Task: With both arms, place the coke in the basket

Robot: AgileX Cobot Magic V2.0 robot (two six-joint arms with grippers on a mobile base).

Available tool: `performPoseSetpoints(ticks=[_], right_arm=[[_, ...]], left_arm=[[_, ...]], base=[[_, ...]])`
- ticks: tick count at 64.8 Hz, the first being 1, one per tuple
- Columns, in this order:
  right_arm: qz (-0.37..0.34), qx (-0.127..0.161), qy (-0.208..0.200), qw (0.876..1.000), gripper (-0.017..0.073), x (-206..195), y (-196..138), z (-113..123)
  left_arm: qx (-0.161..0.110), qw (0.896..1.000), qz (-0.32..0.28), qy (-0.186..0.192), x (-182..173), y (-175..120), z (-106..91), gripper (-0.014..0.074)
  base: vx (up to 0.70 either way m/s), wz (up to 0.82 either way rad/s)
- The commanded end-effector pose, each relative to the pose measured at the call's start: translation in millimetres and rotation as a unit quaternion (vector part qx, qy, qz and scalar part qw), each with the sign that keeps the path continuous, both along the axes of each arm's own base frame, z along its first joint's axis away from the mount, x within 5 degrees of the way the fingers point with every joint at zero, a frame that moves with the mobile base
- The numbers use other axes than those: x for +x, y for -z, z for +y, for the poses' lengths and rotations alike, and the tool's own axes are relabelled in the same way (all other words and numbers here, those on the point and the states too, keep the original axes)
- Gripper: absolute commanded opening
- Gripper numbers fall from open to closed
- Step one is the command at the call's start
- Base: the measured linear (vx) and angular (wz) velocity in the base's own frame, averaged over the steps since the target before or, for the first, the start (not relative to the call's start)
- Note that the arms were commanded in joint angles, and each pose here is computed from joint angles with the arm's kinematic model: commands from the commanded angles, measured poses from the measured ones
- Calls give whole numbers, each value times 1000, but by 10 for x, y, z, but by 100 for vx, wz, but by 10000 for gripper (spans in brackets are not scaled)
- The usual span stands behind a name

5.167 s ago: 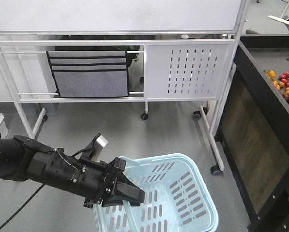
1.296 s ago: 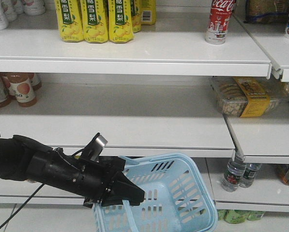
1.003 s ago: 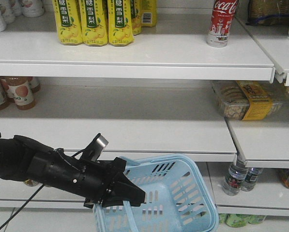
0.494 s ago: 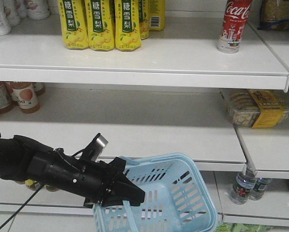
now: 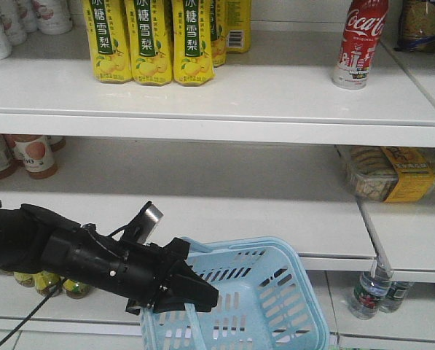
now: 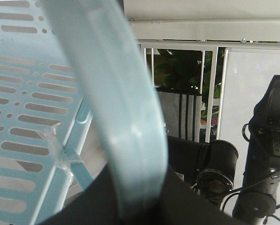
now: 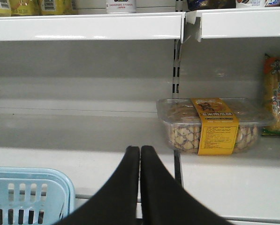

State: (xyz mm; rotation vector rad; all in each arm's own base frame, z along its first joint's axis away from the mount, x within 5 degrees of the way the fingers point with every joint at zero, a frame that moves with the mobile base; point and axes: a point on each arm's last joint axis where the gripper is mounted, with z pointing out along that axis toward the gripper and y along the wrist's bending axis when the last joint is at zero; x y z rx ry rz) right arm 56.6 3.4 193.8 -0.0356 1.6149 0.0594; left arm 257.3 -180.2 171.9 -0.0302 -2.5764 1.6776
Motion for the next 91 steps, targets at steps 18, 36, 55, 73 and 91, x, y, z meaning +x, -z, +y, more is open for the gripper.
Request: performPoseSetpoints(ticks=[18,36,55,73,91], right_arm=[[-39,-2,-1,999,-10,-6,-48,0],[-39,-2,-1,999,-10,-6,-48,0],[-39,-2,-1,999,-10,-6,-48,0],[-39,-2,-1,999,-10,-6,-48,0],[-39,-2,-1,999,-10,-6,-48,0]], left_arm=[[-59,998,-18,4,-19,-269,-38,-6],[-59,998,-18,4,-19,-269,-38,-6],[-59,998,-18,4,-19,-269,-38,-6],[-59,998,-18,4,-19,-269,-38,-6],[-59,998,-18,4,-19,-269,-38,-6]], base=[[4,-3],[3,-2],[2,-1],[2,-1],[3,-1]])
